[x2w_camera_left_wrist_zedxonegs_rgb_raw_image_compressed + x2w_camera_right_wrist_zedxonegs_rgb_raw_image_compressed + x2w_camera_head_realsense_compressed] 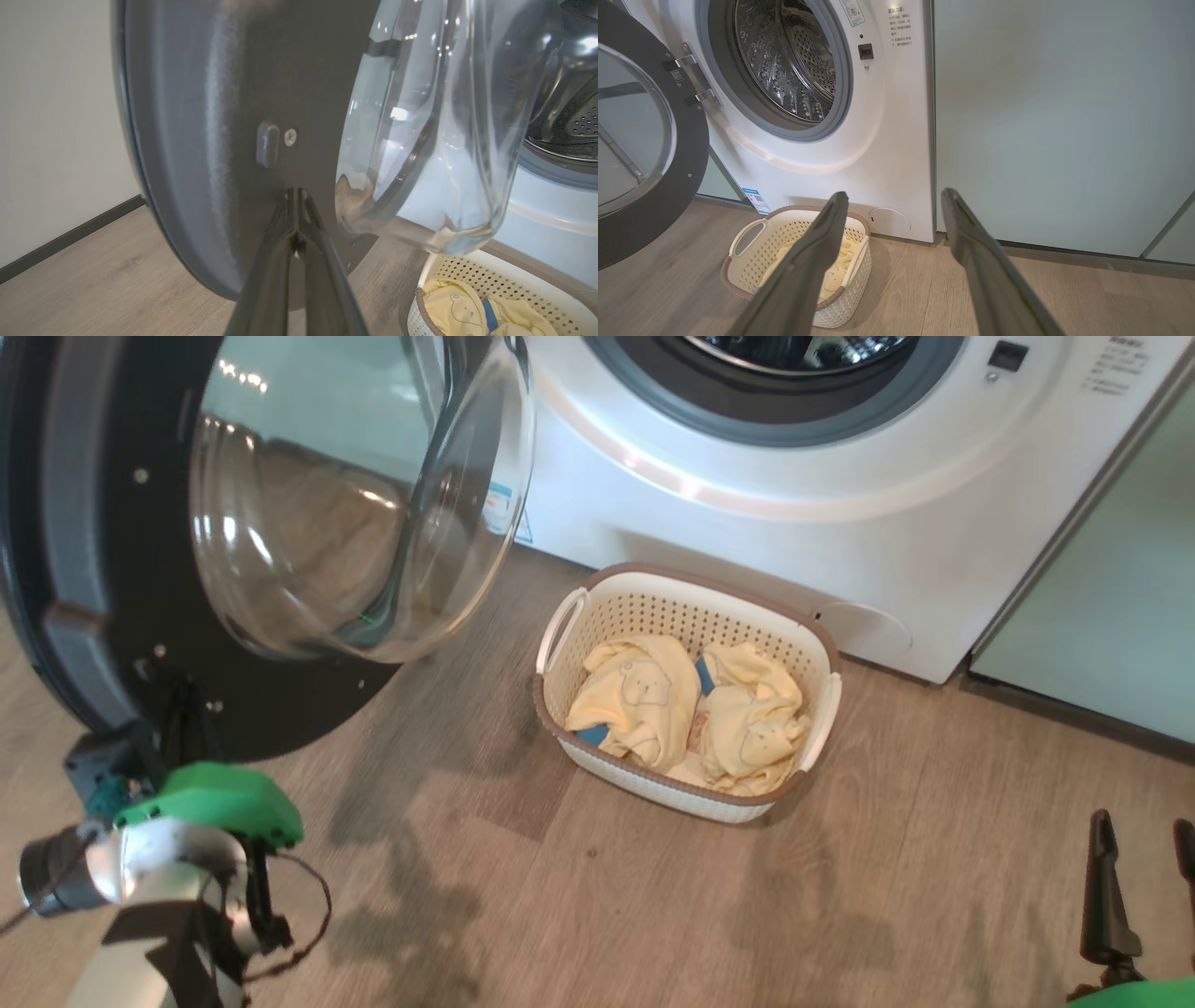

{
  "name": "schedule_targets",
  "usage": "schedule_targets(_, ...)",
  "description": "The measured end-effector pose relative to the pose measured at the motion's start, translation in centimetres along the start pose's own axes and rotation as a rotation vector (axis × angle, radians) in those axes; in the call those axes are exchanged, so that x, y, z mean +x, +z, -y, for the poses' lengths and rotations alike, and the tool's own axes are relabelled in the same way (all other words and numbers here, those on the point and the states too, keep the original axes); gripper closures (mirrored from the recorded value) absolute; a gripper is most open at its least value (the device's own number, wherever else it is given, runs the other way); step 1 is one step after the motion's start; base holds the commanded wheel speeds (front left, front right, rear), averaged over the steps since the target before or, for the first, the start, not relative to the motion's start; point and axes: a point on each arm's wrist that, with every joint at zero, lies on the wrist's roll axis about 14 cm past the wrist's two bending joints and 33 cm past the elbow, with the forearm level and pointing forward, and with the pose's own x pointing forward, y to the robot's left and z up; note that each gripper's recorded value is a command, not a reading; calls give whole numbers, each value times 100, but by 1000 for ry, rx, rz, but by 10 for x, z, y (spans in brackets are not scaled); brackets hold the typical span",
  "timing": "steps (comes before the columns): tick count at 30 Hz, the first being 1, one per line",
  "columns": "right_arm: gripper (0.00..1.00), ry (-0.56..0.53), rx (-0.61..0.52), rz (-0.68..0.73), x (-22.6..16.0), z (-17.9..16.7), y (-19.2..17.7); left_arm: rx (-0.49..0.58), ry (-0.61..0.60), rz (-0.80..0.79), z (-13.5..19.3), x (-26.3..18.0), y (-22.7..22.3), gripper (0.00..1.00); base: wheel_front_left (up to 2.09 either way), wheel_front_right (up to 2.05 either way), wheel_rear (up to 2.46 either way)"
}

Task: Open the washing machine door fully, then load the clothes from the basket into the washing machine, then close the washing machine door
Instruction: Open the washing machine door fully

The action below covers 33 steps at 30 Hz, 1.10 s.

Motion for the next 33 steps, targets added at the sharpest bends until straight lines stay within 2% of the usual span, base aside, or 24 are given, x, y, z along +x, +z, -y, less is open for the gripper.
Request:
schedule_targets(21,0,41,-34,-58,29,-7,-27,32,83,-24,-14,49,-12,100,0,0,0)
schedule_targets(33,0,60,-27,-80,40,-13,-36,116,100,2,-30,69,-2,100,0,0,0)
